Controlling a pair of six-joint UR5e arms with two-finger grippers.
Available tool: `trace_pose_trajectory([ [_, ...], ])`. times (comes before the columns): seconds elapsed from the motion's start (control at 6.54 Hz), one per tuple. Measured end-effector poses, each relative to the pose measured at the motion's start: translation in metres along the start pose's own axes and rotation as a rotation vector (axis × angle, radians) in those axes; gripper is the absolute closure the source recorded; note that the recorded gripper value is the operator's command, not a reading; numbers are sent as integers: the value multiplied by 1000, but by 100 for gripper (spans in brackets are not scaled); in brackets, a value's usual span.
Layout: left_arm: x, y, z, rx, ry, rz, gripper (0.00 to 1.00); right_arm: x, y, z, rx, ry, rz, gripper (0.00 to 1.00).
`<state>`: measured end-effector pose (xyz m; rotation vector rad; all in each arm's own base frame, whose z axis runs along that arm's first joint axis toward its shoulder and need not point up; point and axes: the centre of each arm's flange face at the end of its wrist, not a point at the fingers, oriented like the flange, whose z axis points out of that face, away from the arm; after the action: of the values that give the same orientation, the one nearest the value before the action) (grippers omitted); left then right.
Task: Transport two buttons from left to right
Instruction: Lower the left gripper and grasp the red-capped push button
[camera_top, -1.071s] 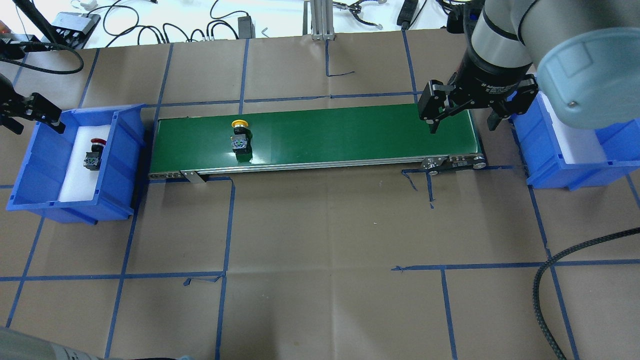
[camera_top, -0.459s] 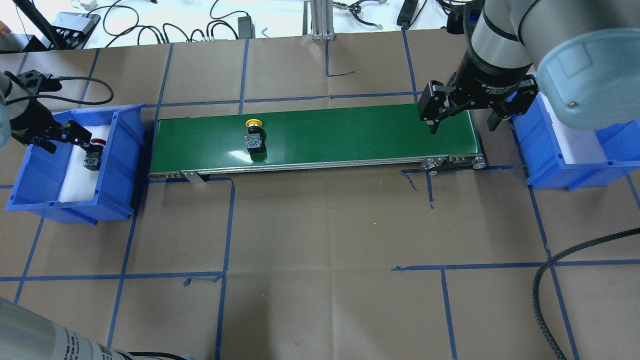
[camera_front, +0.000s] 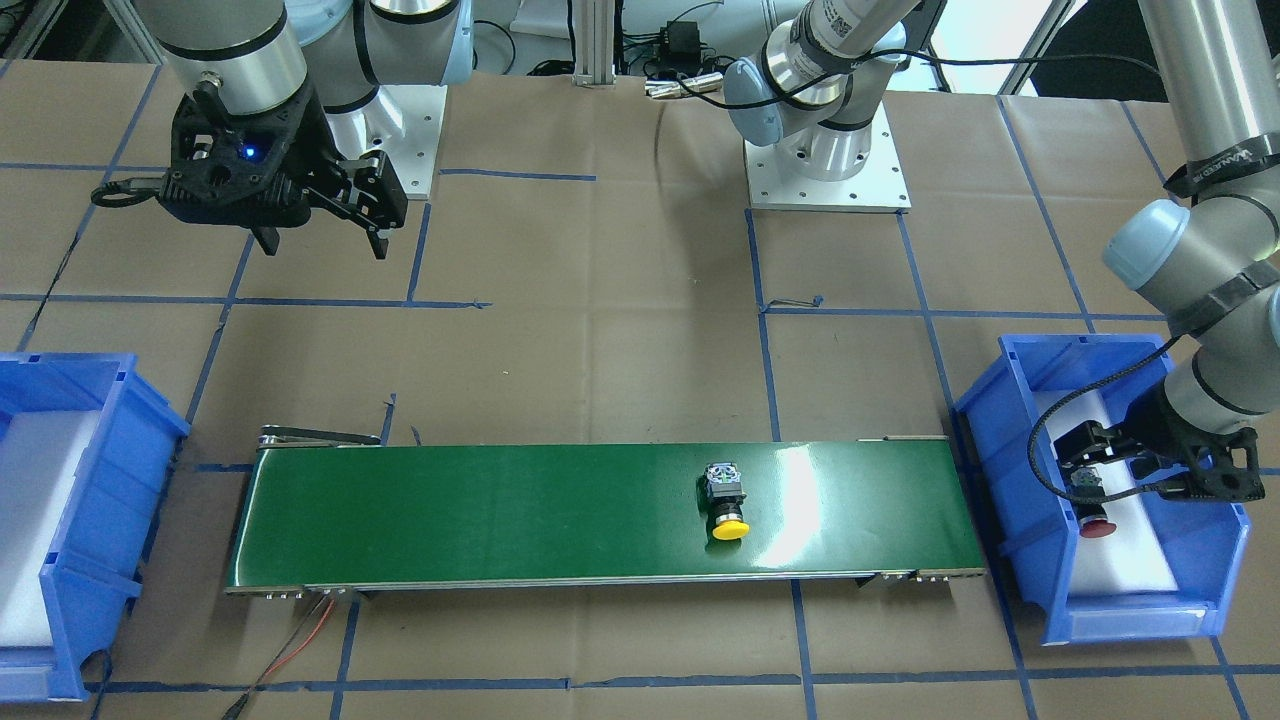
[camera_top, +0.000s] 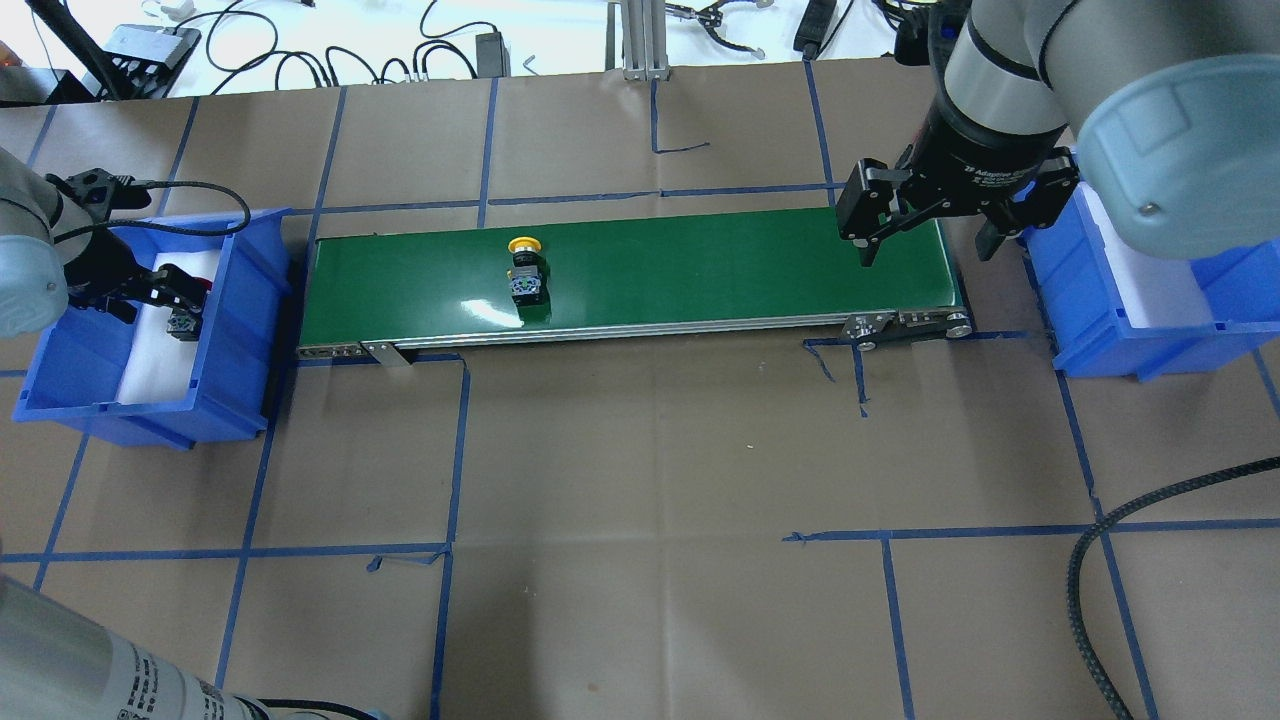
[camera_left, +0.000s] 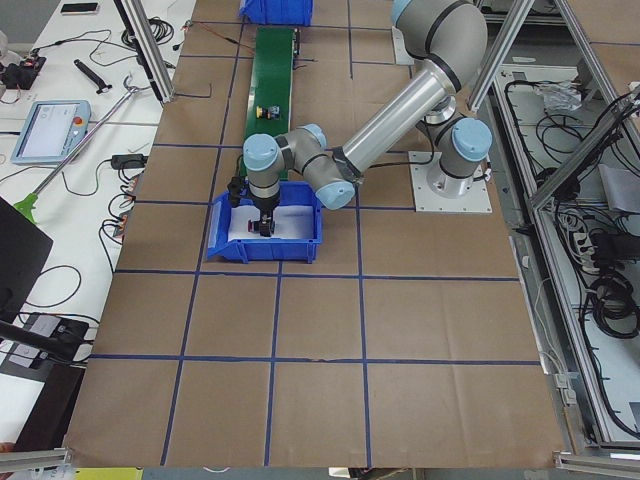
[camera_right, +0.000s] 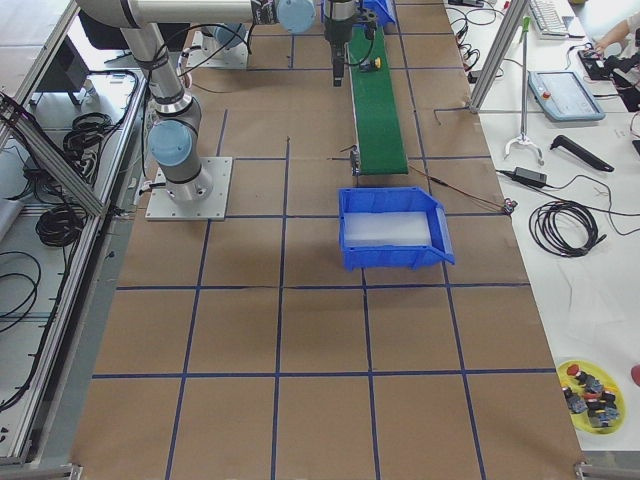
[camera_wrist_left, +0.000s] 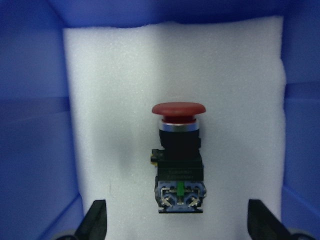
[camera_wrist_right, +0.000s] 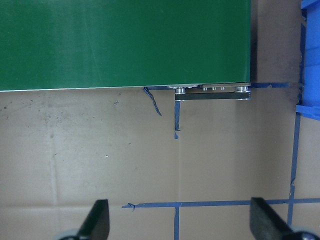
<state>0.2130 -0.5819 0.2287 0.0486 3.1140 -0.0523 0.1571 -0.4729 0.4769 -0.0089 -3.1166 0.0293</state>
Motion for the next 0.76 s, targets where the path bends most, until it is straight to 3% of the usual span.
trace_pose_trajectory([
  [0.15, -1, -2, 8, 4, -4, 1, 1, 0, 0, 1, -1, 0, -1, 0],
  [0.61, -4, -8, 18, 17, -11, 2, 19, 0, 0, 6, -12, 2, -3, 0],
  [0.76, -4, -9, 18, 19, -11, 1, 39, 0, 0, 6, -13, 2, -2, 0],
])
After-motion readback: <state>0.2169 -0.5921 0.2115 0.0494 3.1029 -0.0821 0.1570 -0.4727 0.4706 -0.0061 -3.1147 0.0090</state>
